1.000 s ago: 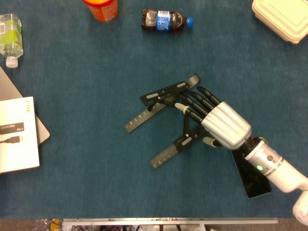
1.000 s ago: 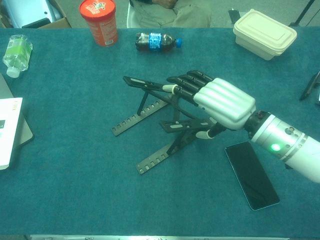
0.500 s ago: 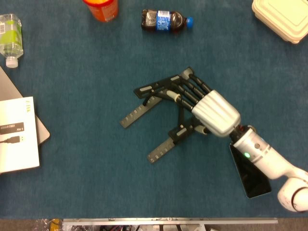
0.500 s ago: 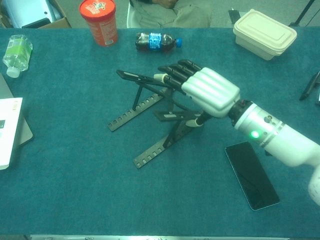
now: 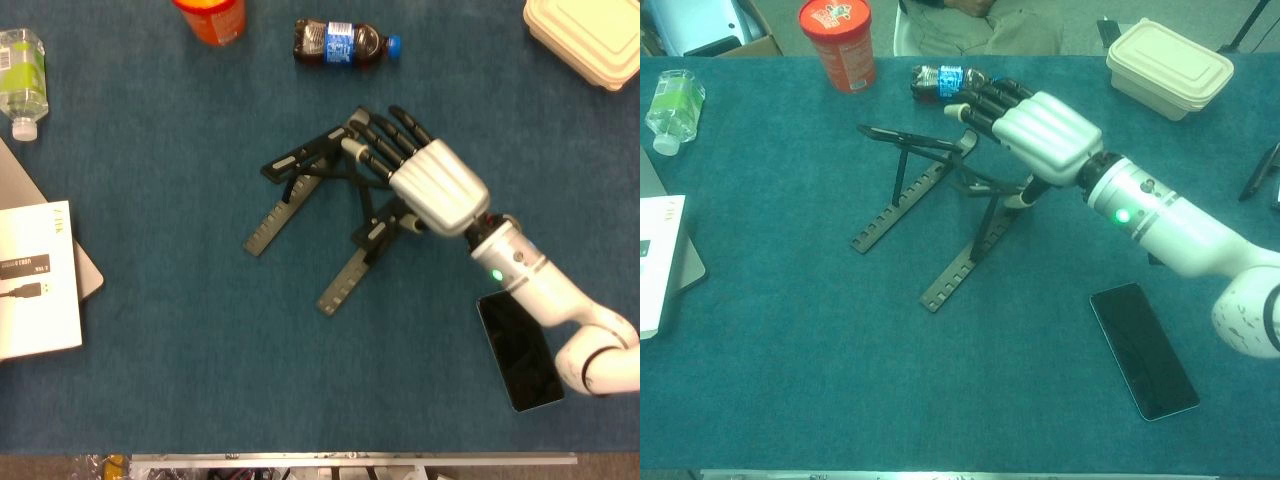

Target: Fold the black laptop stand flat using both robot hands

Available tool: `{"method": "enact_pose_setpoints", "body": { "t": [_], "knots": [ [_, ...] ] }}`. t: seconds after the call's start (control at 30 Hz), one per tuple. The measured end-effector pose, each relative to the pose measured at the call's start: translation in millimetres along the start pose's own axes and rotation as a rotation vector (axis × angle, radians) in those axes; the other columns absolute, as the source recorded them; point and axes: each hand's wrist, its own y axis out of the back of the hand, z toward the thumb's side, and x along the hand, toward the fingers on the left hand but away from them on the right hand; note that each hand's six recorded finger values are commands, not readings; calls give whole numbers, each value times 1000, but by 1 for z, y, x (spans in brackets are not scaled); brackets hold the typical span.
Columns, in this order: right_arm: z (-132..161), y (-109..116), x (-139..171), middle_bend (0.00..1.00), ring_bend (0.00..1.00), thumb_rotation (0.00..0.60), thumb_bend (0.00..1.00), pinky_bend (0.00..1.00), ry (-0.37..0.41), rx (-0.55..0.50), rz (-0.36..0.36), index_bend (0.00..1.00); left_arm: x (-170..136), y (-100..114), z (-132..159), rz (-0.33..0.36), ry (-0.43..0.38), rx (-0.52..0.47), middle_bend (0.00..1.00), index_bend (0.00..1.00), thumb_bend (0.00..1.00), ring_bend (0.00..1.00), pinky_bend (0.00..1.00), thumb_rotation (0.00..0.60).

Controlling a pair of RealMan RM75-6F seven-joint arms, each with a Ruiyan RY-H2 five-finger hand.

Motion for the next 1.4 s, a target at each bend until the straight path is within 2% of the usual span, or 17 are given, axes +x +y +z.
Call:
{"method": "enact_pose_setpoints", "body": {
  "t": [0.17, 0.43, 0.7, 0.83, 0.9, 1.07, 1.23, 1.4],
  "knots": [
    [-6, 3, -2, 0, 0, 600, 0, 0, -13, -6, 13, 0, 0, 0, 2, -4, -5, 2, 149, 185, 358, 44, 19, 600],
    [6, 10, 24, 0, 0, 600, 0, 0, 52, -31, 49, 0, 0, 0, 4, 3, -11, -1, 150, 185, 357, 44, 20, 600],
    [29, 21, 31, 0, 0, 600, 0, 0, 98, -117, 9, 0, -2, 1, 7, 9, -24, -3, 150, 185, 358, 44, 19, 600],
    [40, 19, 25, 0, 0, 600, 3, 0, 110, -103, -3, 0, -5, 2, 6, 13, -23, -6, 150, 185, 357, 44, 19, 600],
    [44, 16, 20, 0, 0, 600, 51, 0, 113, -79, -9, 0, -5, 2, 5, 14, -23, -6, 151, 185, 358, 44, 19, 600],
    [50, 13, 11, 0, 0, 600, 357, 0, 109, -11, -44, 0, -6, 2, 1, 16, -27, -2, 153, 185, 358, 44, 19, 600],
    [49, 21, 6, 0, 0, 600, 384, 0, 103, 10, -74, 0, 0, 0, 3, 11, -49, 2, 154, 185, 357, 44, 20, 600],
    [44, 40, 1, 0, 0, 600, 384, 0, 92, 53, -110, 0, 9, -11, 10, -53, -87, -34, 156, 185, 358, 45, 19, 600]
  ]
}}
